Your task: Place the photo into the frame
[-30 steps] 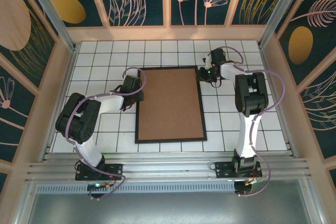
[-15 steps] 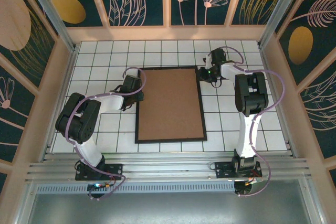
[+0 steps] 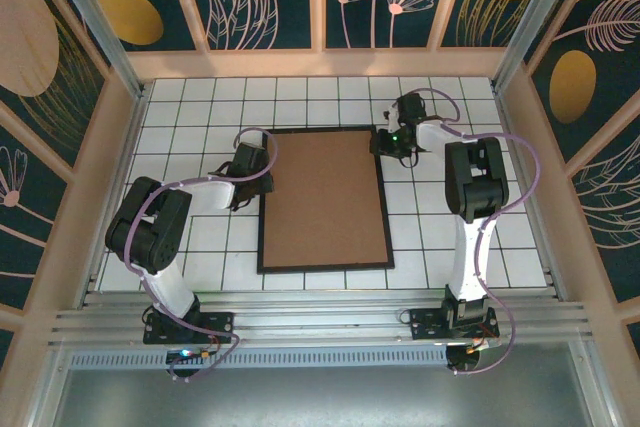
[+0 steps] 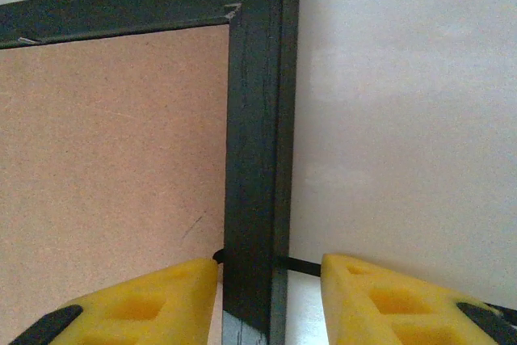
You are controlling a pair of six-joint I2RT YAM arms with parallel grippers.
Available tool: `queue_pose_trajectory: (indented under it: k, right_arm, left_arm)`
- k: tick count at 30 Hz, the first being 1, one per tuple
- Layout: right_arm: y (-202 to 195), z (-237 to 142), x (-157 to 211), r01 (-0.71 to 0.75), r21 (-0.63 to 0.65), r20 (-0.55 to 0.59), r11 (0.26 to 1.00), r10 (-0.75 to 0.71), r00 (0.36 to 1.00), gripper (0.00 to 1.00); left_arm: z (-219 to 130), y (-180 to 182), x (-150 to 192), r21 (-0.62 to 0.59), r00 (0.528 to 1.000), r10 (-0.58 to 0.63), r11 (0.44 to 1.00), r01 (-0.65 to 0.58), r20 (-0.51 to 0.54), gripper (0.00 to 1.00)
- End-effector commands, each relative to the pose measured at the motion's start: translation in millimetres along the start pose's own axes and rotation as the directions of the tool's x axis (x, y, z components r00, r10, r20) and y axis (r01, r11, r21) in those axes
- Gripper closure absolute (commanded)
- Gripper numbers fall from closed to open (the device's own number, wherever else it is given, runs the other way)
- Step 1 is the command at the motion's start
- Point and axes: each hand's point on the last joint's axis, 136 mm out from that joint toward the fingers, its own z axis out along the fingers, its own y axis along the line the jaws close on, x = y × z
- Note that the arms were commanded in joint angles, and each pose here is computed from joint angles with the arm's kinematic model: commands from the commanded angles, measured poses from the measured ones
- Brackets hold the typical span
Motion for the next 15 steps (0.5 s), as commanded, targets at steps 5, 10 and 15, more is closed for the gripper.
queue_pose_trajectory:
  k: [5, 10, 15]
  right_arm:
    - [-7, 27, 61, 0.017, 0.128, -0.17, 0.992, 0.005, 0.985, 0.59]
    - [-14, 28, 70, 0.067, 0.239, -0.186, 0.969, -0.022, 0.982, 0.59]
    - [0, 7, 45, 0.095, 0.261, -0.121, 0.961, -0.065, 0.991, 0.58]
  left_arm:
    - [2, -8, 1, 0.034, 0.999, 0.025, 0.999, -0.024, -0.021, 0.8]
    - [2, -8, 0, 0.038, 0.999, 0.026, 0.999, -0.025, -0.021, 0.8]
    - [2, -6, -1, 0.025, 1.0, 0.026, 0.999, -0.025, -0.016, 0.8]
